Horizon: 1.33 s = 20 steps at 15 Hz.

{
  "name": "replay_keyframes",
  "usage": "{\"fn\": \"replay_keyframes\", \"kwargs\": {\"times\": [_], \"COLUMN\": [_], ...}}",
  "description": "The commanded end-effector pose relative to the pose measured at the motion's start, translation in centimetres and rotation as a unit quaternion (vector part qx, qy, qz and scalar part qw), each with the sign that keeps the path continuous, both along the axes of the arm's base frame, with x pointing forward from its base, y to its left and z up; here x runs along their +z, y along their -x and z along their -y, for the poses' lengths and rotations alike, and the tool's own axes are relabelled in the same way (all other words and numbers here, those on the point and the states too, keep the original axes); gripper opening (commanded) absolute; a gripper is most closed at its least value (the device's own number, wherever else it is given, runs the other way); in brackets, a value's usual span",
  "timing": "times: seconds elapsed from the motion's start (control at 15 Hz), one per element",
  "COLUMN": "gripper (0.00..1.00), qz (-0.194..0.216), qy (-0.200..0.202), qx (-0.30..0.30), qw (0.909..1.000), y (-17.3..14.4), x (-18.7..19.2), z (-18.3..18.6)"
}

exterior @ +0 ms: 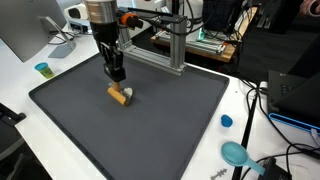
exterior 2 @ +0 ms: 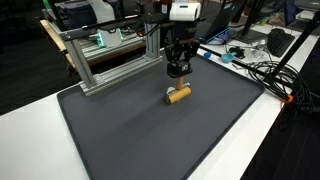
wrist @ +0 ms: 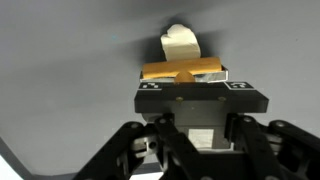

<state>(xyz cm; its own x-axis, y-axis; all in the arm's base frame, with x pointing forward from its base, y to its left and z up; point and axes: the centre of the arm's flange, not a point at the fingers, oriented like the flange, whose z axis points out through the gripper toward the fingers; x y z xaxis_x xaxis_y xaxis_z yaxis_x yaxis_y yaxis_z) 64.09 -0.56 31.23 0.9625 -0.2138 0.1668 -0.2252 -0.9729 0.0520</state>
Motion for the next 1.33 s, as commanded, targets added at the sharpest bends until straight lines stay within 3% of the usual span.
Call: {"fn": "replay_keyframes", "kwargs": {"times": [0.0, 0.2, 0.47, 0.67, 1.0, 1.27], "gripper": [0.22, 0.22, 0.22, 0.22, 0.22, 0.22], "qz": [-0.001, 0.021, 0.058, 0.051, 0.012, -0.014], "qy": [0.002, -0.009, -0.024, -0.017, -0.019, -0.015], "qx": [-0.006, -0.015, -0.014, 0.025, 0.071, 0.07], "qw": [1.0, 0.9996, 0.998, 0.9982, 0.9972, 0.9973], "y": [-0.9, -0.9, -0.4, 0.3, 0.7, 0.6], "x": [-1.8, -0.6, 4.4, 6.4, 4.4, 1.5], "z": [0.0, 0.3, 2.1, 2.3, -0.3, -0.9]}}
